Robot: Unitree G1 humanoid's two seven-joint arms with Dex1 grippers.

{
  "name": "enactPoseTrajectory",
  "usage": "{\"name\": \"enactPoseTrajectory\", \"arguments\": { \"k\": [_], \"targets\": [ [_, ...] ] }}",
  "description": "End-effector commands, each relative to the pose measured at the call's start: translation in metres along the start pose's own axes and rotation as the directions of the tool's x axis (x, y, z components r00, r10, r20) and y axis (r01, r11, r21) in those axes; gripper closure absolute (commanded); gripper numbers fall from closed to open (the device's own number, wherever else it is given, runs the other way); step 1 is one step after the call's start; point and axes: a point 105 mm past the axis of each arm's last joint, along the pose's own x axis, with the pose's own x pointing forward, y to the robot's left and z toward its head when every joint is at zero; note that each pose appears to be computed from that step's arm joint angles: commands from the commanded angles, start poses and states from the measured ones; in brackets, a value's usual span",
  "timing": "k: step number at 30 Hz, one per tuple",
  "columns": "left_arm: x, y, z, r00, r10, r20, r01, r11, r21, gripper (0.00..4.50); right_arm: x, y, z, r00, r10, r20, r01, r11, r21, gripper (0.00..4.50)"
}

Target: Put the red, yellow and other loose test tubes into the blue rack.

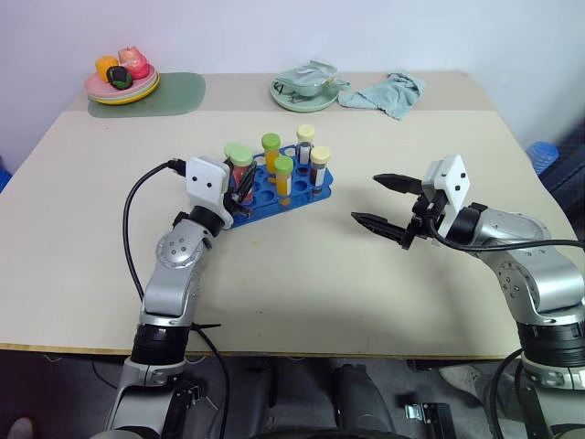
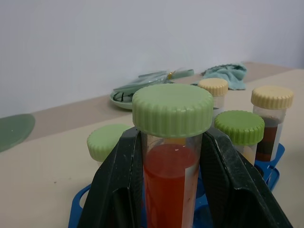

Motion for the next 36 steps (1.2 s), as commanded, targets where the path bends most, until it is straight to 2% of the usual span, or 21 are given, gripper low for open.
{"name": "enactPoseTrajectory", "arguments": {
  "k": [1, 8, 15, 18, 20, 23, 26, 29, 36],
  "targets": [
    [-0.003, -0.013, -0.009, 0.998, -0.053, -0.028, 0.052, 0.998, -0.028, 2.89, 0.001, -0.001, 0.013, 0.999, 0.002, 0.042, 0.000, 0.999, -0.049, 0.13],
    [-0.005, -0.023, -0.010, 0.993, -0.115, -0.015, 0.114, 0.991, -0.069, 2.89, 0.000, -0.001, 0.013, 0.999, -0.001, 0.040, 0.003, 0.999, -0.047, 0.13],
    [-0.005, -0.019, -0.021, 0.994, -0.106, -0.037, 0.103, 0.992, -0.076, 2.89, 0.000, 0.000, 0.013, 0.999, -0.001, 0.039, 0.003, 0.999, -0.046, 0.13],
    [-0.007, -0.017, -0.019, 0.995, -0.102, -0.014, 0.100, 0.990, -0.102, 1.99, 0.000, 0.000, 0.013, 0.999, -0.002, 0.040, 0.004, 0.999, -0.046, 0.13],
    [-0.006, -0.012, -0.015, 0.998, -0.058, -0.002, 0.058, 0.997, -0.054, 1.00, 0.000, 0.000, 0.012, 0.999, -0.002, 0.040, 0.004, 0.999, -0.045, 0.13],
    [-0.008, -0.013, -0.012, 0.998, -0.061, 0.011, 0.062, 0.996, -0.057, 1.00, 0.001, -0.001, 0.010, 0.999, 0.000, 0.039, 0.001, 0.999, -0.042, 0.13],
    [-0.013, -0.009, -0.002, 0.996, -0.014, 0.085, 0.017, 0.999, -0.038, 1.00, 0.002, 0.000, 0.007, 0.999, 0.005, 0.038, -0.004, 0.999, -0.037, 0.13],
    [-0.025, -0.004, -0.005, 0.996, 0.000, 0.085, -0.001, 1.000, 0.010, 1.00, 0.003, 0.000, 0.004, 0.999, 0.009, 0.039, -0.008, 1.000, -0.028, 0.13],
    [-0.066, 0.002, -0.004, 0.985, -0.168, 0.045, 0.166, 0.985, 0.053, 1.00, -0.012, -0.003, -0.016, 0.998, -0.068, -0.001, 0.068, 0.998, -0.007, 0.13]
  ]
}}
